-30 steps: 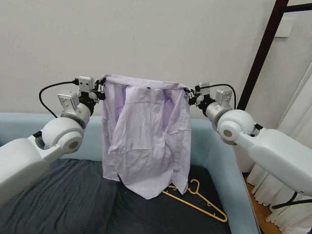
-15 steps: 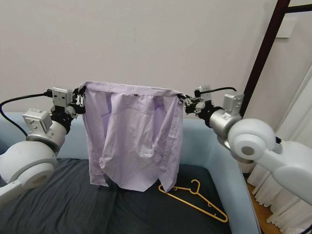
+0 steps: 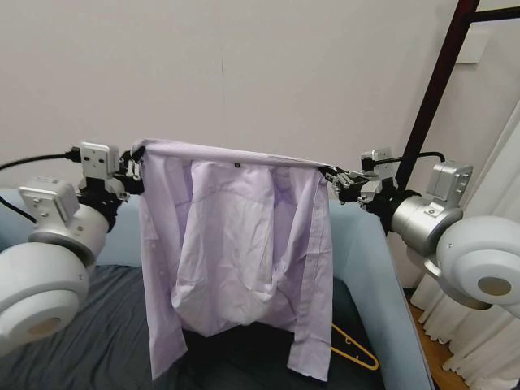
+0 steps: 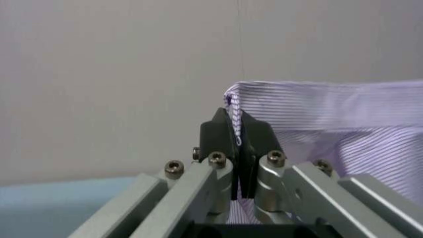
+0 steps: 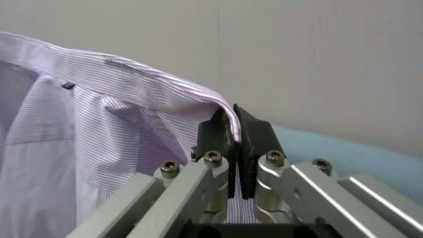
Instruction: Pick up the clothes from the sofa and hang them on the clothes hanger.
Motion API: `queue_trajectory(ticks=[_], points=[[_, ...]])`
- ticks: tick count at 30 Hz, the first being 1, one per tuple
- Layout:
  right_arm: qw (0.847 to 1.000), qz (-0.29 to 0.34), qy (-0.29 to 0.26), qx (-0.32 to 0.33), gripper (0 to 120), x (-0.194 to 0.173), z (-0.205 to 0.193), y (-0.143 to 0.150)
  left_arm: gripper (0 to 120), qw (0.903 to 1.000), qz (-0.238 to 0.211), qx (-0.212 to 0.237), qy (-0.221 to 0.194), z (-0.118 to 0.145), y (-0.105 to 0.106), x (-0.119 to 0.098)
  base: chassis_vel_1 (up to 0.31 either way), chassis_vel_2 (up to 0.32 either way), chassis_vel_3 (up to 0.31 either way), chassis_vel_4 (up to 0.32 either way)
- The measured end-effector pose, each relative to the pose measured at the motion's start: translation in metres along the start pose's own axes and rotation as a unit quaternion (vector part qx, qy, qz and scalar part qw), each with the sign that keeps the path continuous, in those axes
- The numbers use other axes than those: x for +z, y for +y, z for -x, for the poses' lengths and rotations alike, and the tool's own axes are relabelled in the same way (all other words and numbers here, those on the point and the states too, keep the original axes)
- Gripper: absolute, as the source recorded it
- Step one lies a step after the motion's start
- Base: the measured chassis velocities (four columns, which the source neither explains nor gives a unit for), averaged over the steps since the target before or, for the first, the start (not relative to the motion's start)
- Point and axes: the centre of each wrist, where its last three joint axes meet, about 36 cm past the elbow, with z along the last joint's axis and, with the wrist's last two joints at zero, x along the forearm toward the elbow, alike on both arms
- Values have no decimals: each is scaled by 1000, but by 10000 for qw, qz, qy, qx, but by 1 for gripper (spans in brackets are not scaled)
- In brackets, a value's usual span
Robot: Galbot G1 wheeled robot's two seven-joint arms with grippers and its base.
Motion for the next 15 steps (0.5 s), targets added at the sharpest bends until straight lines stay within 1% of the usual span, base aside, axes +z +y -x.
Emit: queue_trajectory(ticks=[1,2,3,6,7,9,11,12,13,15], points=[[9999,41,107,27,0,14,8,0,0,9999,-83,-28,117,7,-3,11,0,0,0,0],[9999,41,107,27,0,14,8,0,0,9999,-83,-28,117,7,-3,11,0,0,0,0],[9998,85,198,32,0,25,14,1,0,9996,-158,-46,217,12,-6,20,0,0,0,0],[9980,217,595,88,0,87,28,10,0,9975,-331,-114,617,27,-24,71,0,0,0,0],[9980,217,595,88,0,87,28,10,0,9975,-331,-114,617,27,-24,71,0,0,0,0],[9966,192,793,138,0,125,33,15,0,9955,-334,-239,856,35,-37,118,0,0,0,0],[9955,140,908,236,0,155,42,12,0,9946,-294,-344,930,44,-48,157,0,0,0,0],[9955,140,908,236,0,155,42,12,0,9946,-294,-344,930,44,-48,157,0,0,0,0],[9950,115,939,309,0,171,48,10,0,9942,-262,-403,965,50,-54,180,0,0,0,0],[9935,157,1036,437,0,197,60,5,0,9940,-253,-441,967,60,-66,213,0,0,0,0]])
